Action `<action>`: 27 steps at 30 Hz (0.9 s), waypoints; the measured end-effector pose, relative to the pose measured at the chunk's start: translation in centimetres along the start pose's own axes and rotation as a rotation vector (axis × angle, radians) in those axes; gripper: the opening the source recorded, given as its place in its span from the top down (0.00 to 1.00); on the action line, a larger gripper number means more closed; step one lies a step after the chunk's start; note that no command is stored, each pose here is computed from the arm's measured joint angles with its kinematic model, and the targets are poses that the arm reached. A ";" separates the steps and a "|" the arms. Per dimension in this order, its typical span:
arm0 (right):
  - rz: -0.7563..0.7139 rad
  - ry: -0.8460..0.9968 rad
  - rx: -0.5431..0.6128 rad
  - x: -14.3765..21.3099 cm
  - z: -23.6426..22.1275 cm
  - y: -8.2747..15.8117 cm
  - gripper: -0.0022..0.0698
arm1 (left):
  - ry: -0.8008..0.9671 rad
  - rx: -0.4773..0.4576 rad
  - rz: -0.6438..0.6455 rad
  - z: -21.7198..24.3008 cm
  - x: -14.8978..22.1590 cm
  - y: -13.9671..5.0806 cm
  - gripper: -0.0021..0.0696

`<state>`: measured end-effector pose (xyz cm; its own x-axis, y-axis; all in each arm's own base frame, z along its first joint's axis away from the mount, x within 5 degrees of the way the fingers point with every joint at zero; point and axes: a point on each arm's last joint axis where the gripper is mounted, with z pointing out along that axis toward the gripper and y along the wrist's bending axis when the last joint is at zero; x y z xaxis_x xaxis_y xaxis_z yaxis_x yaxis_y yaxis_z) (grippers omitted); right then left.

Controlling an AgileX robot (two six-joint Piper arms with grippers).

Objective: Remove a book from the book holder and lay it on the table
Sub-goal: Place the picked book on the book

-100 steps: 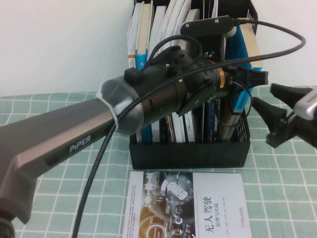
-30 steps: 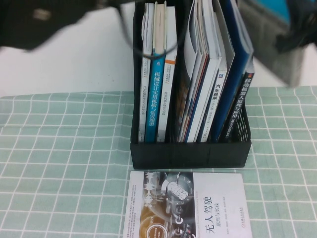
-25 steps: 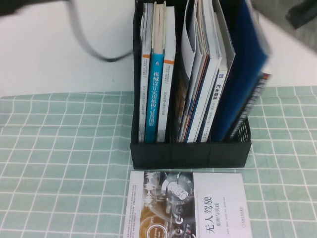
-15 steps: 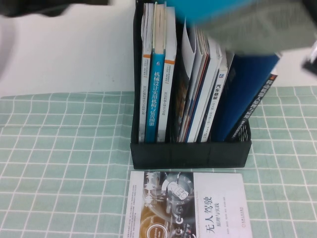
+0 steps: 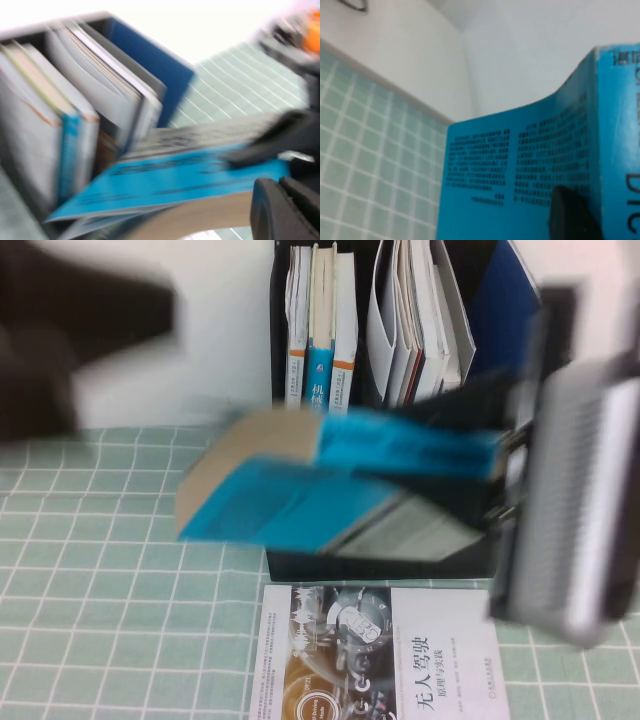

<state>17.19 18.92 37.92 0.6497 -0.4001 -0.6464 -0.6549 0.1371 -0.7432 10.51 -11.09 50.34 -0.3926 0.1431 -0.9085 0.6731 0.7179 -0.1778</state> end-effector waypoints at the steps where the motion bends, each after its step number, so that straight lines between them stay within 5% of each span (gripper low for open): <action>1: 0.012 0.009 -0.023 0.3 0.7 0.6 0.69 | 0.023 0.032 -0.004 0.4 0.9 -0.2 0.97; 10: 0.092 0.198 -0.117 5.1 5.1 4.2 0.69 | 0.024 0.206 -0.079 0.6 7.0 -0.6 0.97; 27: 0.211 0.381 -0.293 11.5 10.2 9.3 0.69 | -0.009 0.206 -0.089 -0.1 8.8 -0.2 0.97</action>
<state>22.51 24.81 21.80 0.3410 -0.7002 -0.6273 -0.8722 0.0133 -0.4890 6.86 -9.94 42.37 -0.4514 0.0785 -0.8889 0.7503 0.5726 -0.3305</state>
